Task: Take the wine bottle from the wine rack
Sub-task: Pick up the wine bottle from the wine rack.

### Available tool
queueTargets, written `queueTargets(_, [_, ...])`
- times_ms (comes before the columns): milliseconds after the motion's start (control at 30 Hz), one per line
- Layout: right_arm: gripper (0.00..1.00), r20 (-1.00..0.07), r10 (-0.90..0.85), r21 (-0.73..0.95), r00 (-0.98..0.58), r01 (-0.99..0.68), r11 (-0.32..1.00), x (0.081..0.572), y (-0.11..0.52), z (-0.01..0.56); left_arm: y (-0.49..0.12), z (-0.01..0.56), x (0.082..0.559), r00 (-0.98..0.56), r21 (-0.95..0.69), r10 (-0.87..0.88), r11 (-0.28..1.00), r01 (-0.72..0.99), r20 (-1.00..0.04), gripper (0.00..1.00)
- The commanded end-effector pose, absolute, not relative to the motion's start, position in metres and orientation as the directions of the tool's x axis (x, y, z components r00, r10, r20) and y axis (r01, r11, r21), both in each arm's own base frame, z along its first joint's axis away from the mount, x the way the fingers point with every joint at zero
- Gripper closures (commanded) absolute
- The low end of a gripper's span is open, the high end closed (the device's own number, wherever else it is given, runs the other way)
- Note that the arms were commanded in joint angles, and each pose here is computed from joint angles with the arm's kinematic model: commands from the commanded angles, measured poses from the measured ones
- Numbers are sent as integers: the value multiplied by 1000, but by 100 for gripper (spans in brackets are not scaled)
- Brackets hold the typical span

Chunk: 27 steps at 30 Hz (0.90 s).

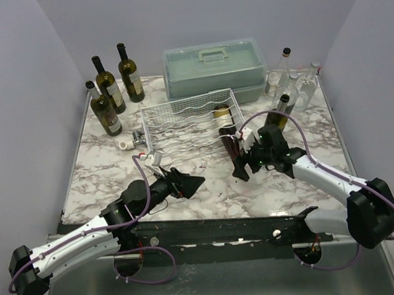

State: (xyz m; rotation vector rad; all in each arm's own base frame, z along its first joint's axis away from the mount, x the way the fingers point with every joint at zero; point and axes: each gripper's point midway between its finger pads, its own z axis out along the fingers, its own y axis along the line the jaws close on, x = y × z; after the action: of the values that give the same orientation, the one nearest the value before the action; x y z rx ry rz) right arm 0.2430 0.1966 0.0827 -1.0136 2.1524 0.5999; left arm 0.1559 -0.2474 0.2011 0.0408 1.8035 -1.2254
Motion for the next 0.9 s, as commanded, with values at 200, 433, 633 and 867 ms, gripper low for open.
queueTargets(200, [5,-803,-213,70,-556,-444,893,304,196,78,-237,194,166,-545,-731,-493,532,428,-678,2])
queueTargets(433, [18,-787,-232,26,-571,-407,913,306,203,62,-237,194,167,-544,-728,-491,537,427,-680,2])
queueTargets(633, [30,-767,-240,34,-595,-411,911,307,207,51,-233,191,168,-536,-735,-508,535,417,-674,2])
queueTargets(867, [39,-738,-236,47,-633,-396,917,310,212,40,-231,190,167,-535,-739,-515,529,416,-670,2])
